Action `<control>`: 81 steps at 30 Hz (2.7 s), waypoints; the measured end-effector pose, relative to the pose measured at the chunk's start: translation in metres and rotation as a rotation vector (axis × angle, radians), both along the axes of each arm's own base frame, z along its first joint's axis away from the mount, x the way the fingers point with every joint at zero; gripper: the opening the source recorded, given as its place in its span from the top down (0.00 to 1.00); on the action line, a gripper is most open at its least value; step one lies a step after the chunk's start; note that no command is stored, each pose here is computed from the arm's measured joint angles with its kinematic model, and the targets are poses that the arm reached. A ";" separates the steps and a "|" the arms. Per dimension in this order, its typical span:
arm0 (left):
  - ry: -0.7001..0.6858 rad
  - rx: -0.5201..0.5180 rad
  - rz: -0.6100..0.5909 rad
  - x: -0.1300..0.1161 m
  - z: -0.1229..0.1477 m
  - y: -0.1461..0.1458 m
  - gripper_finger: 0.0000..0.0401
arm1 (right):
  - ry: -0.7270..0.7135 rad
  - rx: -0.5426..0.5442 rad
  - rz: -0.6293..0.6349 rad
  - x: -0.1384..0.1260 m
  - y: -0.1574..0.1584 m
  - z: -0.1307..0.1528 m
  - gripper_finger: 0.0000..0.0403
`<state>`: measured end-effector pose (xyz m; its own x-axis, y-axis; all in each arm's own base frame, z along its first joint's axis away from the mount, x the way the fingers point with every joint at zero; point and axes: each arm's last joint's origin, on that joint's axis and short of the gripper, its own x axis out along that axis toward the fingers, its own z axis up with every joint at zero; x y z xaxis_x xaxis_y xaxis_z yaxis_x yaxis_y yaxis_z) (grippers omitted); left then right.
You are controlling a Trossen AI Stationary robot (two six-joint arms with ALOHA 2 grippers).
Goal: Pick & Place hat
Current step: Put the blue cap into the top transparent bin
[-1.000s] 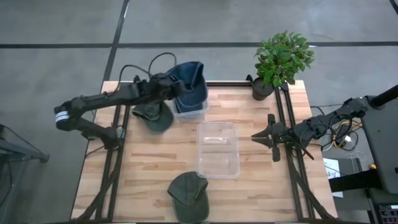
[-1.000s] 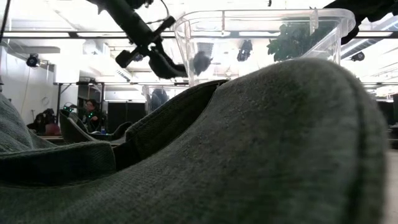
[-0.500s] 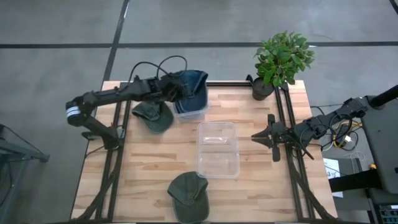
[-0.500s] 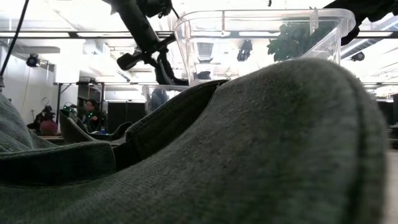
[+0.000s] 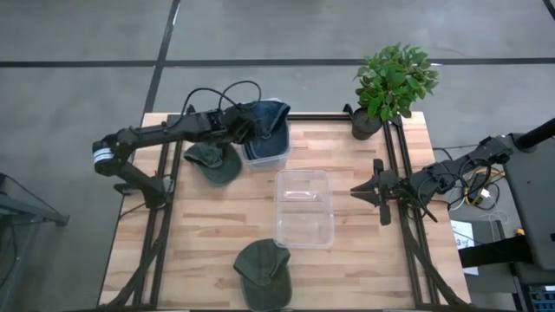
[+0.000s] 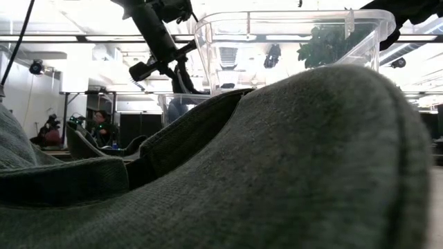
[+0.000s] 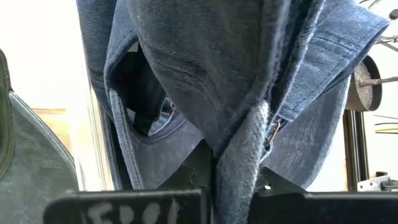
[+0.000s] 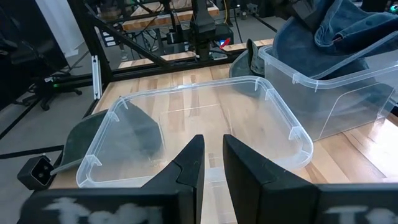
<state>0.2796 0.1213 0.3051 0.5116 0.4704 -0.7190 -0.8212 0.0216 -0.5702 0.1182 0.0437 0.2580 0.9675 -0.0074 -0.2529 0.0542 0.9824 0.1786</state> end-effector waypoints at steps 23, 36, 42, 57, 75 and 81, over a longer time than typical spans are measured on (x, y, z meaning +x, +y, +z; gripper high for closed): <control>-0.029 -0.030 0.061 -0.001 -0.001 0.001 0.93 | 0.000 0.003 -0.001 0.000 0.000 0.000 0.87; -0.012 -0.008 0.041 -0.001 -0.001 0.001 0.93 | 0.000 0.003 -0.001 0.000 0.000 0.000 0.87; -0.042 0.010 0.044 0.001 0.001 0.002 0.93 | 0.000 0.003 -0.001 0.000 0.000 0.000 0.87; -0.036 0.006 0.048 0.001 -0.001 0.002 0.82 | -0.001 0.004 -0.001 0.000 0.000 0.000 0.87; -0.108 0.053 0.037 -0.018 0.024 -0.006 0.61 | -0.001 0.001 0.000 0.000 0.000 0.000 0.87; -0.231 0.213 0.103 -0.038 0.057 -0.013 0.61 | 0.000 0.000 0.000 0.000 0.000 0.000 0.87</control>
